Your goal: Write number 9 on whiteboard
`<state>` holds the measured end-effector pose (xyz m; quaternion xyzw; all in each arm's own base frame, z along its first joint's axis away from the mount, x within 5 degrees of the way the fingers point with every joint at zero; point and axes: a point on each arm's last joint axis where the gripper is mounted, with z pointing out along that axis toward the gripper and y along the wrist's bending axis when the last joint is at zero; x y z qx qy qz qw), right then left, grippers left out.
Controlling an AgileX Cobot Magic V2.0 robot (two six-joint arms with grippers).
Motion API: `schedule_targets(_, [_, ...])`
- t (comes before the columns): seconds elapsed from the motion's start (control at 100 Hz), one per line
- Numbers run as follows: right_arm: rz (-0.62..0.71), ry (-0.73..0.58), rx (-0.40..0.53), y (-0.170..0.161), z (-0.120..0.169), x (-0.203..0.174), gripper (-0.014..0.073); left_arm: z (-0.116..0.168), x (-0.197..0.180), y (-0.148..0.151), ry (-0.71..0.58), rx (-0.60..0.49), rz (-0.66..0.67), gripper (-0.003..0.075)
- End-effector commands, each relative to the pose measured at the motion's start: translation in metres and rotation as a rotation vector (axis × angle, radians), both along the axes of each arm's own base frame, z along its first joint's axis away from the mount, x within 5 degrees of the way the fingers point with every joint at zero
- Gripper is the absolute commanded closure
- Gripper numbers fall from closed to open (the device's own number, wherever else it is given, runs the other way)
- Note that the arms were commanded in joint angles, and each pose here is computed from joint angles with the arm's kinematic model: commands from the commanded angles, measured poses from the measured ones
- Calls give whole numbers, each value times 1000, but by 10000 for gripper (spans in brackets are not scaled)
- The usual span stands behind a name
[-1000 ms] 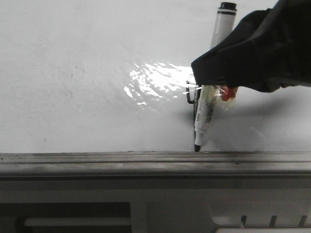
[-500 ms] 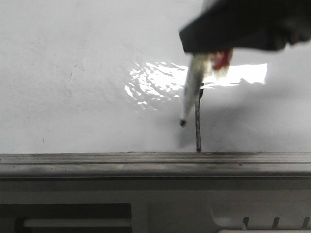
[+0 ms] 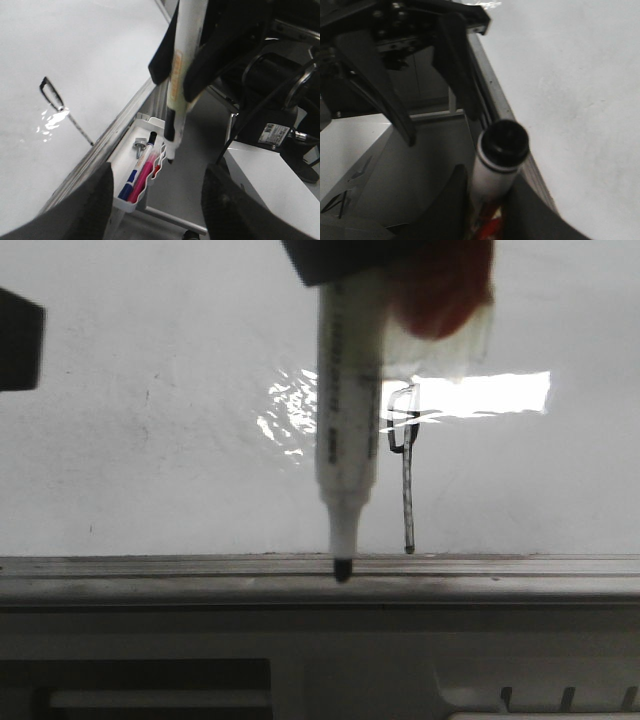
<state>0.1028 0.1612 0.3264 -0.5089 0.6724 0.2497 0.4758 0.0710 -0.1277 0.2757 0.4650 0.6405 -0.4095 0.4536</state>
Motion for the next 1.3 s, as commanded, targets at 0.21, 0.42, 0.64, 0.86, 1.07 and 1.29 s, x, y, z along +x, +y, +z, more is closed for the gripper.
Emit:
schedule_targets(0.21, [49, -55, 61, 15, 13, -6, 667, -6, 12, -30, 51, -88, -233, 352])
schedule_targets(0.42, [53, -40, 68, 18, 12, -6, 667, -7, 19, -37, 85, -162, -222, 352])
schedule_targets(0.64, [25, -32, 114, 19, 15, -4, 667, -8, 20, -38, 93, -162, -220, 355])
schedule_targets(0.86, [15, -13, 133, 20, 15, -4, 667, -8, 20, -38, 93, -162, -217, 356])
schedule_targets(1.07, [15, 17, 119, 24, 11, -2, 667, -7, 21, -38, 95, -164, -213, 513])
schedule_targets(1.29, [23, 50, 97, 28, 5, -1, 667, -7, 21, -38, 101, -176, -205, 710])
